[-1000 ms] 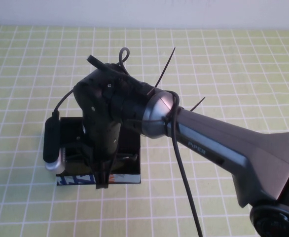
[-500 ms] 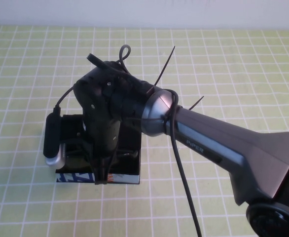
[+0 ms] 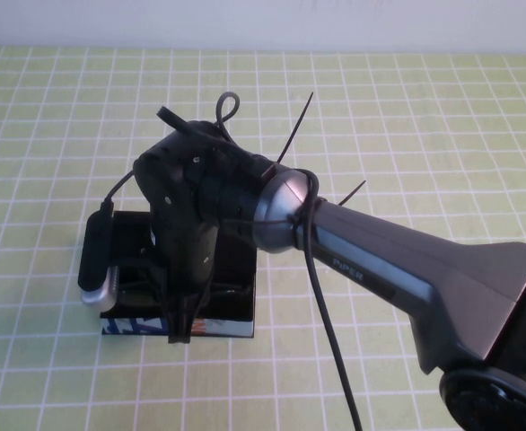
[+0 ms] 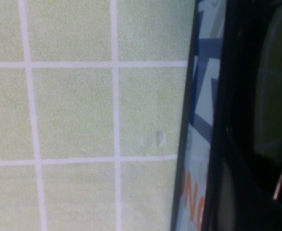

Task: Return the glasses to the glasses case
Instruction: Place the glasses in the glasses case

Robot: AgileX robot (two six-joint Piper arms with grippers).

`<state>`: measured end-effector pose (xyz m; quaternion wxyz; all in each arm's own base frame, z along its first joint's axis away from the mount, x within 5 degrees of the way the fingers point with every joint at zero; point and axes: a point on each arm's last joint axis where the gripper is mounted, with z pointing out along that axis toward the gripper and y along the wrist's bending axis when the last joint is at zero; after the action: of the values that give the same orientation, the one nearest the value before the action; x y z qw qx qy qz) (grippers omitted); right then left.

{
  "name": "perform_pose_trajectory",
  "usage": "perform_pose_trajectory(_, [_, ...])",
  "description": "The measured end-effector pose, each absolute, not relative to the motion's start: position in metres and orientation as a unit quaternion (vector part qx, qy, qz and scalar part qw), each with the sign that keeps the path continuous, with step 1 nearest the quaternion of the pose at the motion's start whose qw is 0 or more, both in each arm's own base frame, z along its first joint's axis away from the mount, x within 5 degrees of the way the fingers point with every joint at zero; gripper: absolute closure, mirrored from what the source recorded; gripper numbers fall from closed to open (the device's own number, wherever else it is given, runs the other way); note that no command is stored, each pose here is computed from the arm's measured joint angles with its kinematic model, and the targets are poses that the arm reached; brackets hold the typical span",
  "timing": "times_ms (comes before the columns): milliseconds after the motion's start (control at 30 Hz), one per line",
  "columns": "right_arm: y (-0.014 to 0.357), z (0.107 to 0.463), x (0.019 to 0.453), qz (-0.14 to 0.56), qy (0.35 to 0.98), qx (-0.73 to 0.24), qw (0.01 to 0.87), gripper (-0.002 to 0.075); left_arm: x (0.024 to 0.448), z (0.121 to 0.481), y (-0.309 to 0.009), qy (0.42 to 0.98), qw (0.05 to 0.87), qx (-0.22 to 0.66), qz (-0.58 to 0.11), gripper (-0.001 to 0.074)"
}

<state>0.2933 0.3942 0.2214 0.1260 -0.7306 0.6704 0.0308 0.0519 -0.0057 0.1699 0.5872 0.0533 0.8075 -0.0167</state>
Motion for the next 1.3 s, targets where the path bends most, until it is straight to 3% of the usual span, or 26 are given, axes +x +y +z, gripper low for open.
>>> perform_pose_trajectory(333, [0.395,0.221,0.293,0.035,0.674,-0.727,0.126,0.0659,0.052,0.17,-0.006,0.808,0.587,0.053,-0.017,0.0737])
perform_pose_trajectory(633, [0.394,0.221,0.293,0.033,0.675,-0.727,0.126,0.0489,0.052,0.17,-0.006,0.808,0.587,0.053,-0.017,0.0737])
perform_pose_trajectory(833, [0.392,0.228,0.294,0.027,0.675,-0.725,0.133,0.0461,0.052,0.17,-0.006,0.808,0.587,0.053,-0.017,0.0737])
perform_pose_trajectory(967, [0.381,0.252,0.299,0.015,0.686,-0.71,0.159,0.046,0.052,0.17,-0.006,0.808,0.587,0.053,-0.017,0.0737])
perform_pose_trajectory(1133, [0.358,0.29,0.308,0.004,0.733,-0.65,0.199,0.0517,0.052,0.17,-0.006,0.808,0.587,0.053,-0.017,0.0737])
perform_pose_trajectory(1300, [0.333,0.316,0.32,0.008,0.756,-0.615,0.224,0.0662,0.052,0.17,-0.006,0.808,0.587,0.053,-0.017,0.0737])
